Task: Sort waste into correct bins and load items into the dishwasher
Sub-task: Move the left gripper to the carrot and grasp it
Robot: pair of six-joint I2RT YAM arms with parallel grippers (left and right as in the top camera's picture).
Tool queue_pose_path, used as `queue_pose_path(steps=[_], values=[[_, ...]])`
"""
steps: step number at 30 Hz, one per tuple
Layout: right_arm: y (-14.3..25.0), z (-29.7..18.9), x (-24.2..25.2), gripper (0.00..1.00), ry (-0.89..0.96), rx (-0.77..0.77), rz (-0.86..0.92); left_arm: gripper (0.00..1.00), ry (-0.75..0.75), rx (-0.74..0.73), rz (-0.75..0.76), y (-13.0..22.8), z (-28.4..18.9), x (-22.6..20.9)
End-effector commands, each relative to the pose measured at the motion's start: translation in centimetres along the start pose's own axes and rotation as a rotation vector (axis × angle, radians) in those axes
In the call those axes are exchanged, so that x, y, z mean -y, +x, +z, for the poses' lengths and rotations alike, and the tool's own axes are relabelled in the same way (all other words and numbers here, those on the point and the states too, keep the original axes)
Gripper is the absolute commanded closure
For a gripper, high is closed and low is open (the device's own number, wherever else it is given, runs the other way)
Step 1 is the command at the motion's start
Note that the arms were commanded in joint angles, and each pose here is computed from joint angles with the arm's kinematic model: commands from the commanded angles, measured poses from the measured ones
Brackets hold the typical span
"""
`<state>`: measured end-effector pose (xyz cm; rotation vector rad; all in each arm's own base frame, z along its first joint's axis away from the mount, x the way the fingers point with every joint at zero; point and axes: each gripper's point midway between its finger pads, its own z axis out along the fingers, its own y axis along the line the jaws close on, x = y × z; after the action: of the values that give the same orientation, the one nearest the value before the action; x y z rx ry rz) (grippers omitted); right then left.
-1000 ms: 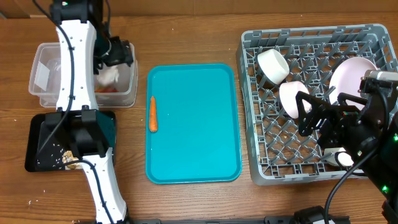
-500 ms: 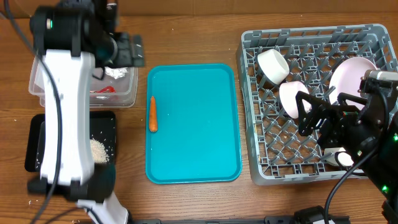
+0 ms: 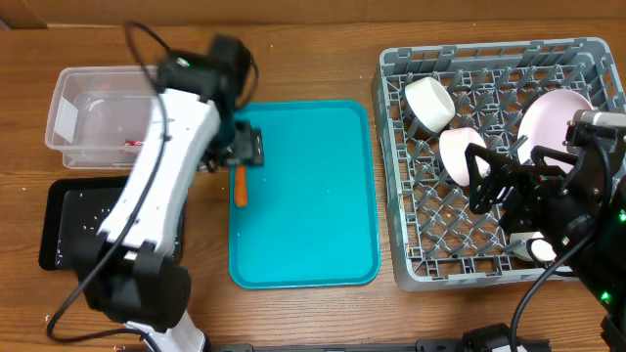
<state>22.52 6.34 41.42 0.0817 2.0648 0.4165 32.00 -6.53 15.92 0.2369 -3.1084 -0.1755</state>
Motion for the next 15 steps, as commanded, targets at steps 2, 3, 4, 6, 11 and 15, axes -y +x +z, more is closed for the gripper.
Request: queue_pose_path(steps=[2,3,4,6,11,15], values=[[-0.4,-0.3,0.1,0.00,0.010,0.017,0.005,0.20,0.029,-0.100,-0.057,2.1,5.6,1.2],[-0.4,-0.3,0.1,0.00,0.010,0.017,0.005,0.26,0.026,-0.102,-0.063,2.2,6.6,1.2],[-0.4,-0.3,0.1,0.00,0.010,0.016,0.005,0.31,0.025,-0.102,-0.067,2.3,7.5,1.2],[-0.4,-0.3,0.1,0.00,0.010,0.016,0.005,0.36,0.026,-0.098,-0.069,2.5,8.9,1.3],[-0.4,-0.3,0.1,0.00,0.010,0.017,0.005,0.47,0.078,-0.041,-0.074,1.7,11.9,2.4],[-0.4,-0.3,0.1,0.00,0.010,0.017,0.005,0.51,0.045,0.014,-0.077,0.8,12.7,1.9]])
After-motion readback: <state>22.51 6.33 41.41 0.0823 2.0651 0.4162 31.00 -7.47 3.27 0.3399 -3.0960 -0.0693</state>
